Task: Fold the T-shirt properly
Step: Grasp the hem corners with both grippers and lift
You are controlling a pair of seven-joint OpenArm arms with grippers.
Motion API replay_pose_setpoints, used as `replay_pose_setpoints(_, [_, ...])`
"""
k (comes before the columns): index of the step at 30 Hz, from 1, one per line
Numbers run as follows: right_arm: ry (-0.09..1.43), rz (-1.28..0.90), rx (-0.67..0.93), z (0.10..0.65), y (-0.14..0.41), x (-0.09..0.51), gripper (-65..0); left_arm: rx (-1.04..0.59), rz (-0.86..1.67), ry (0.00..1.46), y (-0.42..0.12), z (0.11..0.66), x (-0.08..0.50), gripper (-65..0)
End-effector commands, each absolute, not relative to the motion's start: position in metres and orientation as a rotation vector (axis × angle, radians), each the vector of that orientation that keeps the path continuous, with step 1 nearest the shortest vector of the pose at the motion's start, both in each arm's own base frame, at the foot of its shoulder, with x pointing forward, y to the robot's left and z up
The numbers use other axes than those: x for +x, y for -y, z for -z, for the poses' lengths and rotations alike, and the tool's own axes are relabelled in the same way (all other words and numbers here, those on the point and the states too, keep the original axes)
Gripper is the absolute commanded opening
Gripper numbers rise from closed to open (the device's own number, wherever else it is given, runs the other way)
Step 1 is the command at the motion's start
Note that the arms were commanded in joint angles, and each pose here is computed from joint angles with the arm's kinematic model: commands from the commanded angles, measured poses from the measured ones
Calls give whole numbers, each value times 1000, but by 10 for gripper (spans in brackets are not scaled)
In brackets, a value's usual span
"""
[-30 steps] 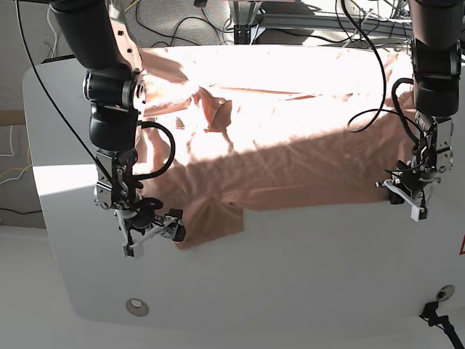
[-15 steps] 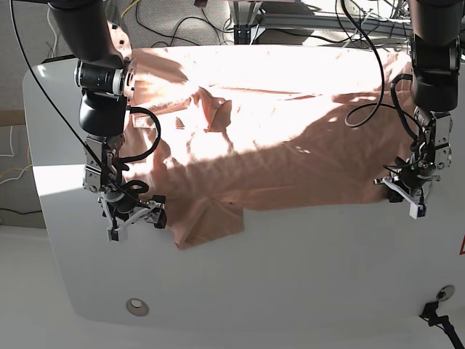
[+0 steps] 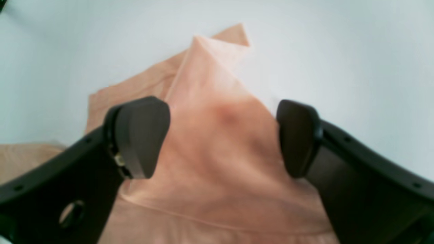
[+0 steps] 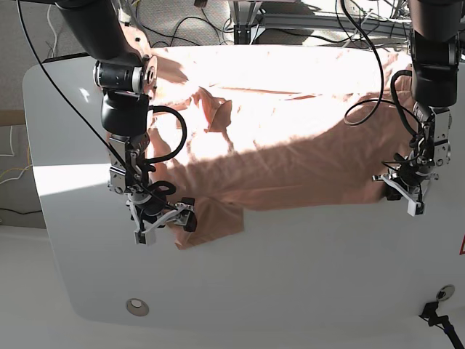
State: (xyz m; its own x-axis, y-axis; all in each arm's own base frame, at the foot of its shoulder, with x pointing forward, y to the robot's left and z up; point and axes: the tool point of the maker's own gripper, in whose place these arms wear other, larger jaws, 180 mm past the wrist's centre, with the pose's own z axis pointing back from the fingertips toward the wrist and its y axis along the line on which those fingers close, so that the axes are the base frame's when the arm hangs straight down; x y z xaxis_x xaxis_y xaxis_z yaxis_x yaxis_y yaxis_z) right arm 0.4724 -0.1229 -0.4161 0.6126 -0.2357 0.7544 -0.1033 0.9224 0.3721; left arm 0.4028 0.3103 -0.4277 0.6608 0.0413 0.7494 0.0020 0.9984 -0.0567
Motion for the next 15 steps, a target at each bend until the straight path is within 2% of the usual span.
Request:
replay_pose_setpoints(1, [888,37,427,413,101,474,-151,-33,-1,761,-314,440,390,-650])
replay_pose_setpoints(7, [870,-63,421,414,79,472,-153,-33,-2,759,-315,440,390,-650])
replay_pose_setpoints(8, [873,-61,421,413,79,473,-165,-33,-2,759,-315,440,390,-650])
replay_pose_setpoints(13, [885,-61,401,409,91,477,-304,-33,-2,759,-315,440,390,-650])
replay_pose_setpoints(15, [899,-62,393,403,96,483,-299,-33,-2,759,-315,440,390,-650])
